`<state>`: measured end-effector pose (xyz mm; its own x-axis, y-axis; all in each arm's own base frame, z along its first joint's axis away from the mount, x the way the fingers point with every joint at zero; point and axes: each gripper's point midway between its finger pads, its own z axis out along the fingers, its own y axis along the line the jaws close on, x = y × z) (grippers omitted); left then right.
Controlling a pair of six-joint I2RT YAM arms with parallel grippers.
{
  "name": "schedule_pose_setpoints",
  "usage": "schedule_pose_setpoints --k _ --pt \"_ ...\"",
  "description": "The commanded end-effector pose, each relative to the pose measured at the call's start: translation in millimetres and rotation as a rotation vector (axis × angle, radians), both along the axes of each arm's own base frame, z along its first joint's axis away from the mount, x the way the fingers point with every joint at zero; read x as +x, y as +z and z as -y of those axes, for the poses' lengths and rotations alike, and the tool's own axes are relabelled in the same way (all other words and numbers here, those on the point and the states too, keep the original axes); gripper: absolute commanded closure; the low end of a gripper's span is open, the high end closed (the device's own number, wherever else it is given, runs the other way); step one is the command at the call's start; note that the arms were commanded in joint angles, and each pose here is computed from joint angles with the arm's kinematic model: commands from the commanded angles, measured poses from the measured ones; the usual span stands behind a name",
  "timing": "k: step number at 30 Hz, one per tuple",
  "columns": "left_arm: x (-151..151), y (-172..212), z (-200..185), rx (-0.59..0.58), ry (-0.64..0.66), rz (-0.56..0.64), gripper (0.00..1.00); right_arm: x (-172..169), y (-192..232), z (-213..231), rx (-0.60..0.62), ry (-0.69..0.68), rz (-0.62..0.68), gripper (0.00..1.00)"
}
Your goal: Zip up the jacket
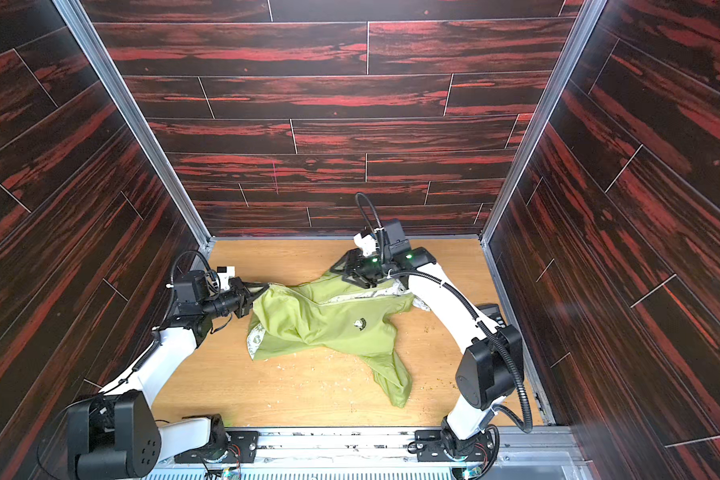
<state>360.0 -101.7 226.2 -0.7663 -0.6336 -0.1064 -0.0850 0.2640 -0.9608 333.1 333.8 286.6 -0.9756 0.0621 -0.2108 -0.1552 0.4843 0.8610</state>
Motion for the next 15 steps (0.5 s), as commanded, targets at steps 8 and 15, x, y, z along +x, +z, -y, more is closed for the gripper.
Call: schedule_pose_setpoints --k 8,15 --pt "-16 57 27 -0.115 -0.179 0.109 1.0 -7 12 -71 0.16 0.132 -0.032 0.39" --pt "-25 56 44 -0.119 -0.235 0.1 1.0 12 -3 -95 0.164 0.136 -0.041 0.37"
